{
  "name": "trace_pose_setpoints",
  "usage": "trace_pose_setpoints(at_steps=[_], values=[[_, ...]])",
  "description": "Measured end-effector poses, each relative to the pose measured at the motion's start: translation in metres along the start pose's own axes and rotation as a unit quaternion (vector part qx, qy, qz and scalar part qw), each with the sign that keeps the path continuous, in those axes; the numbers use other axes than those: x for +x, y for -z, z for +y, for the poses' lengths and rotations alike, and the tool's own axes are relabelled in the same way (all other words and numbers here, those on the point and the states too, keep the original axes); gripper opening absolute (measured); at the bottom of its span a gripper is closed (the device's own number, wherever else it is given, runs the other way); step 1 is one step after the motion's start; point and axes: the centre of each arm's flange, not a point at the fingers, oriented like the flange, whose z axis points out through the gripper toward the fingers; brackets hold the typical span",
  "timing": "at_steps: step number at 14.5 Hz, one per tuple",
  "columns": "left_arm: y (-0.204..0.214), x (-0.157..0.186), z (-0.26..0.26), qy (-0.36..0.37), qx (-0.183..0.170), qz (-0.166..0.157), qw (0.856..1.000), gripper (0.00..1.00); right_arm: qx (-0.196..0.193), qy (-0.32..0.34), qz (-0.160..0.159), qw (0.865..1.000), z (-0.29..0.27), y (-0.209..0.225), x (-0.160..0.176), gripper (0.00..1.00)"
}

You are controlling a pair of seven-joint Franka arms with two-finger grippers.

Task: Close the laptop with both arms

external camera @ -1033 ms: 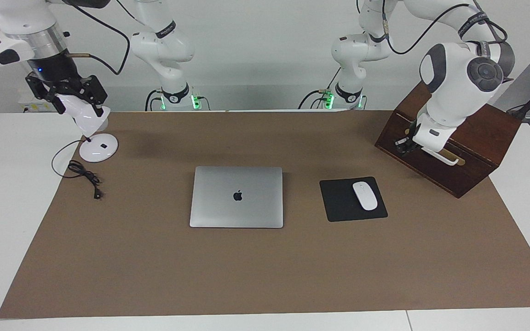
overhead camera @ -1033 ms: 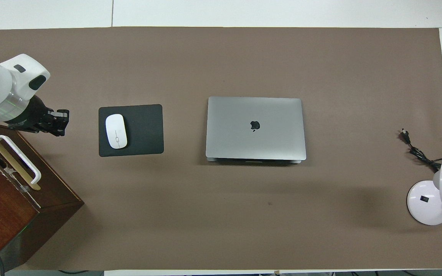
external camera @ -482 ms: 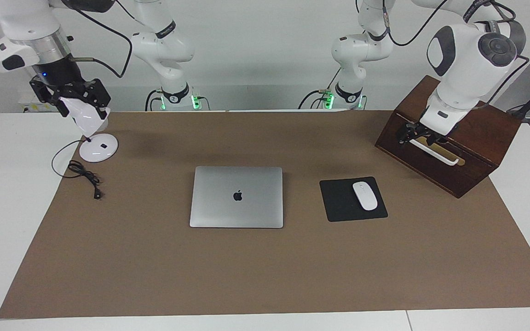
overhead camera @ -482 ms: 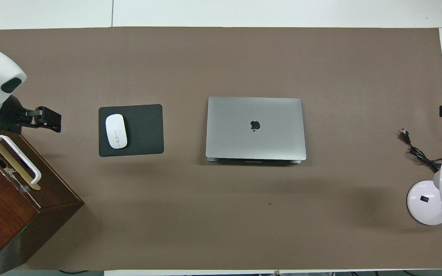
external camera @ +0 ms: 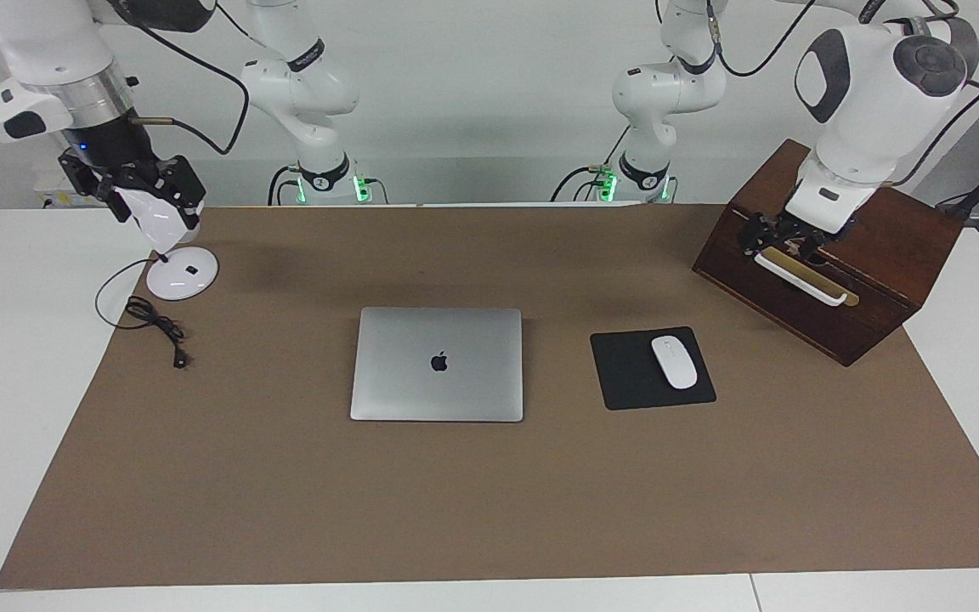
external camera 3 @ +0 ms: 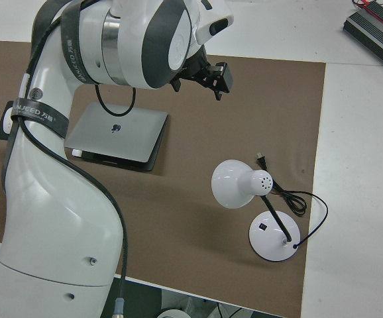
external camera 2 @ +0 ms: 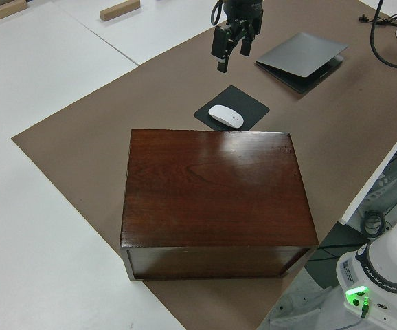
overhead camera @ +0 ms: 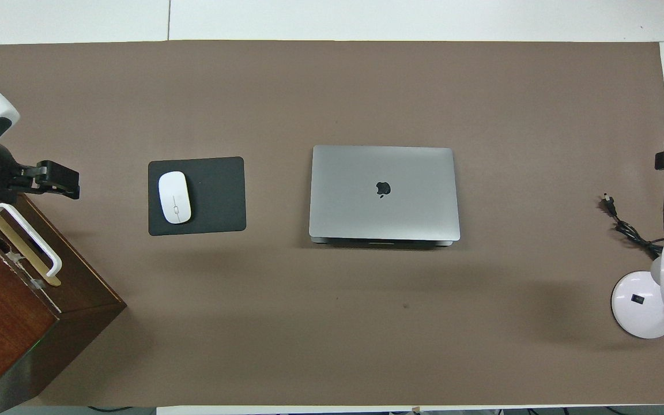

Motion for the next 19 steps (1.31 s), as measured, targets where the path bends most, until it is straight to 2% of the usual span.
trace_pose_setpoints(at_steps=[4, 11, 19], values=[[0.008, -0.011, 0.004, -0.002, 0.002, -0.006, 1.000, 1.00, 0.000, 0.000, 0.000, 1.000, 0.000, 0.000, 0.000, 1.00], [0.005, -0.008, -0.003, 0.006, 0.000, 0.004, 1.000, 1.00, 0.000, 0.000, 0.000, 1.000, 0.000, 0.000, 0.000, 1.00], [0.010, -0.009, 0.012, -0.004, 0.001, 0.001, 1.000, 1.00, 0.000, 0.000, -0.001, 1.000, 0.000, -0.001, 0.000, 1.00]])
